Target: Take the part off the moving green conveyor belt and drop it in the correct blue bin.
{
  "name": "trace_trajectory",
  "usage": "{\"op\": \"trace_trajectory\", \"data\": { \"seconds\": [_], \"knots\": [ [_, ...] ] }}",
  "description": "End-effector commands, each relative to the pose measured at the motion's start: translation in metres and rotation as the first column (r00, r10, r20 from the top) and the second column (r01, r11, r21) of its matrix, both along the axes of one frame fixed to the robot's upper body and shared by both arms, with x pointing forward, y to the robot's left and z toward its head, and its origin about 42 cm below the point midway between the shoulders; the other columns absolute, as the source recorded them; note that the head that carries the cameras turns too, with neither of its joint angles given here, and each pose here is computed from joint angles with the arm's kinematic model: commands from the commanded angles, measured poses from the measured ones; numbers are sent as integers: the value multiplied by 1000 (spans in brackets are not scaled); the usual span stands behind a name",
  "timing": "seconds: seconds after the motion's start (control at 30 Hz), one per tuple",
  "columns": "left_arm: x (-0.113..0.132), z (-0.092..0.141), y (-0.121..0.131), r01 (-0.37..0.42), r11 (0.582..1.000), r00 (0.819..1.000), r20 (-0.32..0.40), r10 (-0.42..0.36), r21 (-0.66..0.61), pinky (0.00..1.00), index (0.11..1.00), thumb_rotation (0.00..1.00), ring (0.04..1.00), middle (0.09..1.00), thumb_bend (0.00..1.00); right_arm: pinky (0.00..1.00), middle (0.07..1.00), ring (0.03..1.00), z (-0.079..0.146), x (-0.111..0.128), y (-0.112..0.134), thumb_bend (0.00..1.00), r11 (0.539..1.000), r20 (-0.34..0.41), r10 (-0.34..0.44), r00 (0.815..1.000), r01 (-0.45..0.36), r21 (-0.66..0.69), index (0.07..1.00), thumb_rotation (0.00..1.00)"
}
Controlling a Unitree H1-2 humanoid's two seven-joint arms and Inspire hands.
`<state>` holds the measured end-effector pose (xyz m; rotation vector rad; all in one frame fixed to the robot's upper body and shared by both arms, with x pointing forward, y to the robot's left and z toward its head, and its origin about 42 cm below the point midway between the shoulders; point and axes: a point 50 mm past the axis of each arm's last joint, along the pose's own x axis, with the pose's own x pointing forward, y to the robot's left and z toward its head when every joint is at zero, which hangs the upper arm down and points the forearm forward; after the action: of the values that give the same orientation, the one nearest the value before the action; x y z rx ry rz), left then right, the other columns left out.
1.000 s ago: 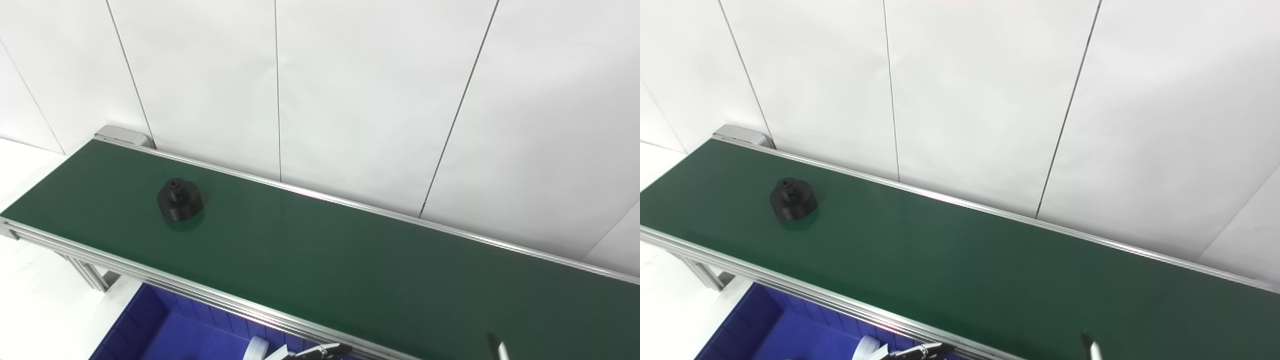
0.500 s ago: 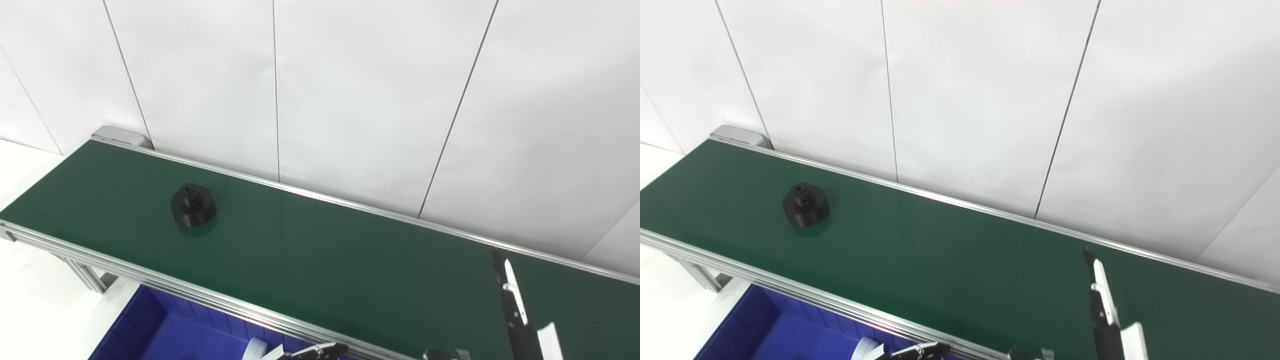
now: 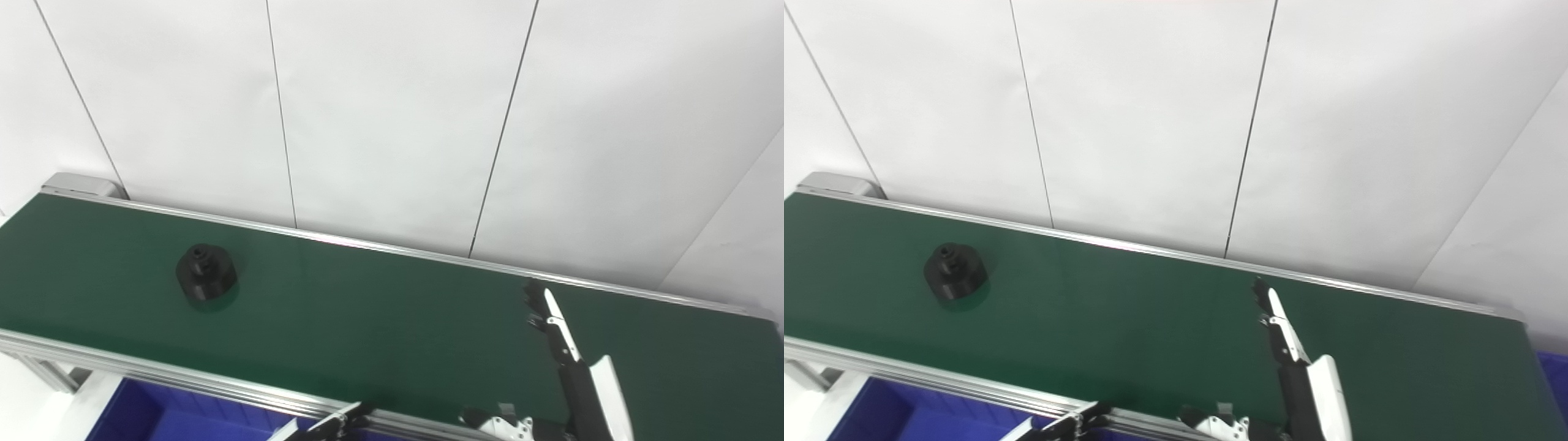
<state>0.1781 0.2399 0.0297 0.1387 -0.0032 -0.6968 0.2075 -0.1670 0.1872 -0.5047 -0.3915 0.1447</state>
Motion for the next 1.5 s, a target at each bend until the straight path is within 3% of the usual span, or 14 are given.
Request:
{"op": "trace_trajectory", "data": {
  "seconds": [0.0,0.33,0.5,0.67,0.8,1.03,1.47],
  "knots": [
    [4,10,4,9,1000,998,62,-7,-24,967,974,458,989,1000,807,830,942,914,15,4,8,835,1000,46,-4,999,4,5,976,363],
    [6,11,15,39,998,997,62,-36,-45,995,988,469,1000,1000,794,832,947,908,23,34,23,863,1000,10,6,1000,-6,-15,991,364],
    [4,12,15,74,996,995,65,-71,-44,1000,992,490,1000,1000,793,800,941,888,28,53,29,858,1000,-2,12,1000,-12,-29,983,316],
    [2,10,5,99,992,994,61,-95,-72,978,988,488,989,1000,784,818,946,899,32,68,27,861,996,1,30,1000,-29,-80,981,333],
    [-1,6,-5,105,991,994,50,-101,-79,897,945,471,951,969,766,815,941,897,37,76,22,858,994,1,57,998,-56,-95,977,327],
    [-4,5,-15,88,994,995,44,-85,-62,867,912,486,916,938,778,822,940,904,40,88,22,855,986,-39,100,994,-105,-126,971,373],
    [-7,9,-17,61,991,997,57,-55,-116,832,888,491,890,919,806,791,924,879,49,136,53,918,963,-94,151,984,-168,-210,955,397]
  ]
}}
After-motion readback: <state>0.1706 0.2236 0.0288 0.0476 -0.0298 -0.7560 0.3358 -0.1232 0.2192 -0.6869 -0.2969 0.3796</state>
